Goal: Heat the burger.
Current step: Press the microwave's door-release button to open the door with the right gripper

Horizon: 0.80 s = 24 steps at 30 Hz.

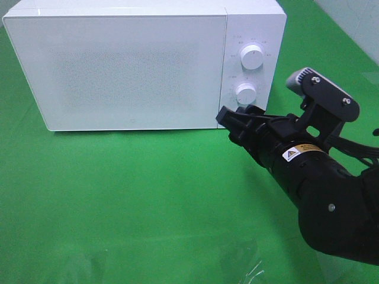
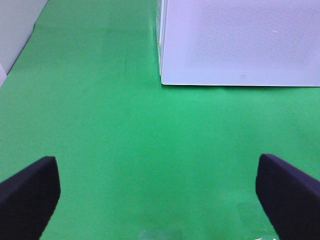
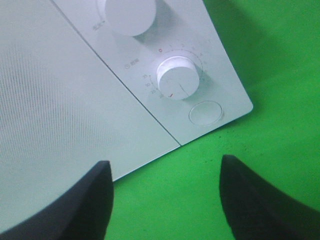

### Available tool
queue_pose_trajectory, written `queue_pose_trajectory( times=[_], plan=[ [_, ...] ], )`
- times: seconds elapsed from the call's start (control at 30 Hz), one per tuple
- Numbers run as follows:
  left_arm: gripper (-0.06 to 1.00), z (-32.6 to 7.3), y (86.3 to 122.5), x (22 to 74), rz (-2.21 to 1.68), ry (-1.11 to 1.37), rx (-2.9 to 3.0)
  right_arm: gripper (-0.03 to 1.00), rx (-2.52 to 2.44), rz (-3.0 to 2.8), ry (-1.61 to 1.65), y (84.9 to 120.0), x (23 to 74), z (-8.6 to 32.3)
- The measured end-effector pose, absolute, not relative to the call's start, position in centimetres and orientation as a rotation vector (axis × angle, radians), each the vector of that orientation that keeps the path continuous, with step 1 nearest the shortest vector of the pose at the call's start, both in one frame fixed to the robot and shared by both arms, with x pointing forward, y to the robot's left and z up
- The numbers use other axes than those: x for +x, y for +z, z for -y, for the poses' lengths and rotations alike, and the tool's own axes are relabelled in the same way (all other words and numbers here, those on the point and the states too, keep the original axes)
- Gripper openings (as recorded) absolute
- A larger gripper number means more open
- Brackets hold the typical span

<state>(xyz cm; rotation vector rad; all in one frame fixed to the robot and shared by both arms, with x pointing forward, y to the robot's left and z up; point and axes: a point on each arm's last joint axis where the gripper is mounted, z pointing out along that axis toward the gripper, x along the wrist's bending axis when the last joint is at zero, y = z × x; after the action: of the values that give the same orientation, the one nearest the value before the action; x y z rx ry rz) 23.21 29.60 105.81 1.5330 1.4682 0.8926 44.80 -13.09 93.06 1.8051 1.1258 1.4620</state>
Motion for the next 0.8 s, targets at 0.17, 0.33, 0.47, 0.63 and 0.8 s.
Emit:
queue_pose_trajectory(
  times=[0.17, 0.33, 0.47, 0.63, 0.8],
  plan=[
    [0.99, -29.60, 105.81, 23.21, -1.468, 0.893, 1.533, 0.48, 2.091, -0.822, 1.661, 93.06, 44.80, 13.09],
    [0.99, -29.60, 105.81, 23.21, -1.468, 0.893, 1.533, 0.39, 2.290, -0.550, 1.795, 93.06, 44.80, 13.09],
    [0.99, -29.60, 105.81, 23.21, -1.468, 0.893, 1.533, 0.32, 2.424, -0.326, 1.881, 93.05, 44.80, 13.09],
    [0.99, -29.60, 105.81, 23.21, -1.468, 0.893, 1.533, 0.25, 2.555, -0.127, 1.920, 92.85, 44.74, 13.01],
    [0.99, -29.60, 105.81, 23.21, -1.468, 0.893, 1.533, 0.18, 2.584, -0.064, 1.936, 92.84, 44.74, 13.01]
  ],
)
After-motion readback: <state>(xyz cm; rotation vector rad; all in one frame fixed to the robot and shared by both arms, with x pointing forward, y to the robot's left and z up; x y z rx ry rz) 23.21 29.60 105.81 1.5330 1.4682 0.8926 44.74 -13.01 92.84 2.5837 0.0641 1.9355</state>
